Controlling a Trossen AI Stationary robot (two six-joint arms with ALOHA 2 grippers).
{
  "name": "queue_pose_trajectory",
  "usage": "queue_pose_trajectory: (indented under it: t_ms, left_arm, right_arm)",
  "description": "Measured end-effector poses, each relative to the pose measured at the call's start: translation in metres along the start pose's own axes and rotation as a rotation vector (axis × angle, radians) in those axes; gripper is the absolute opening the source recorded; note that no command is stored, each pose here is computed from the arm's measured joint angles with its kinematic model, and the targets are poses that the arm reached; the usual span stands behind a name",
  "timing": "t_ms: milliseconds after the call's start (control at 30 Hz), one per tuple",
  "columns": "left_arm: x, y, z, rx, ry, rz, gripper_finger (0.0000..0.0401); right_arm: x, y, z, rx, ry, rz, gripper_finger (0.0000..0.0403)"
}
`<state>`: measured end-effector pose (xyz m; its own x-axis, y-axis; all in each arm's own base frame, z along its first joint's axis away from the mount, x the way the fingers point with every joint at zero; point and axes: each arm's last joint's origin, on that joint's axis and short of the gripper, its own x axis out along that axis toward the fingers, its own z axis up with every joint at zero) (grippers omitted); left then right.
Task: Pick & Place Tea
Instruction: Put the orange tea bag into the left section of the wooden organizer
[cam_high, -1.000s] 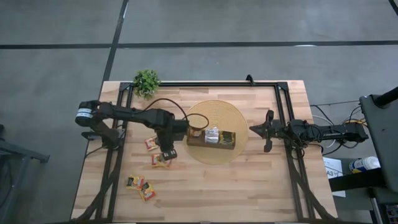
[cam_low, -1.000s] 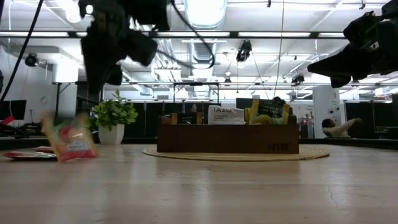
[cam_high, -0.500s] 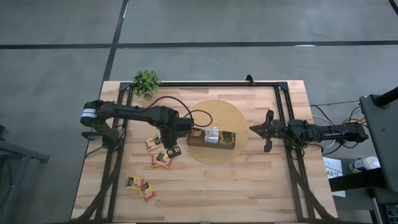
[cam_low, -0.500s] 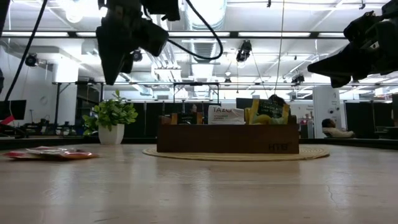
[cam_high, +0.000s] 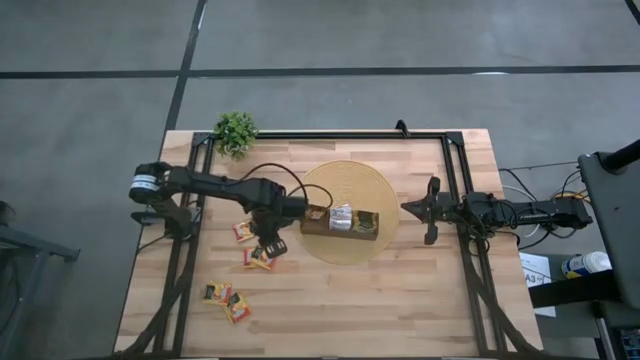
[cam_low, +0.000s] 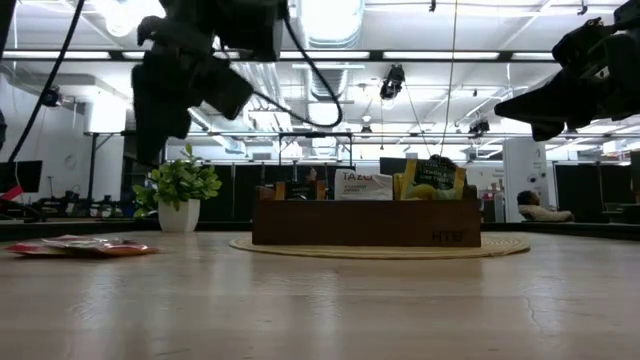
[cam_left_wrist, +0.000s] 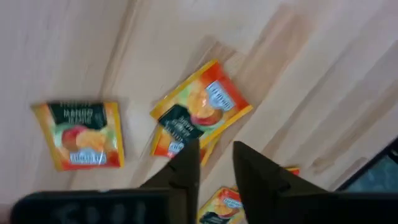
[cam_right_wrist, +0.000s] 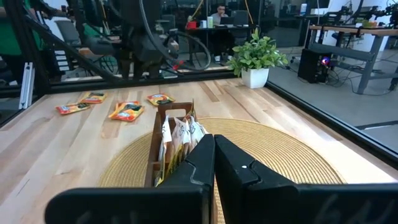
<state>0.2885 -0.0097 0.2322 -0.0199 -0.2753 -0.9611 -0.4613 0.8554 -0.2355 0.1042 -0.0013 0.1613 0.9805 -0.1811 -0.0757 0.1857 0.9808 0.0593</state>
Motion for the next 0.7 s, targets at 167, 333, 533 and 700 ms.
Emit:
queue_pose_trajectory:
  t_ms: [167,333,533,700]
  left_arm:
    - [0.019,0.007,-0.002,-0.133,0.015,0.008,0.0158]
    - [0.037,0.01,-0.001,-0.202,0.009,-0.058,0.0223]
    - [0.053,0.01,0.0,-0.318,-0.01,-0.134,0.0258]
    - [0.061,0.008,-0.001,-0.404,-0.037,-0.136,0.0259]
  right_arm:
    - [0.0,0.0,0.0,0.0,0.0,0.0,0.0008]
    - [0.0,0.0,0.0,0.0,0.0,0.0,0.0008]
    - [0.0,0.0,0.0,0.0,0.0,0.0,0.0009]
    - [0.0,0.0,0.0,0.0,0.0,0.0,0.0009]
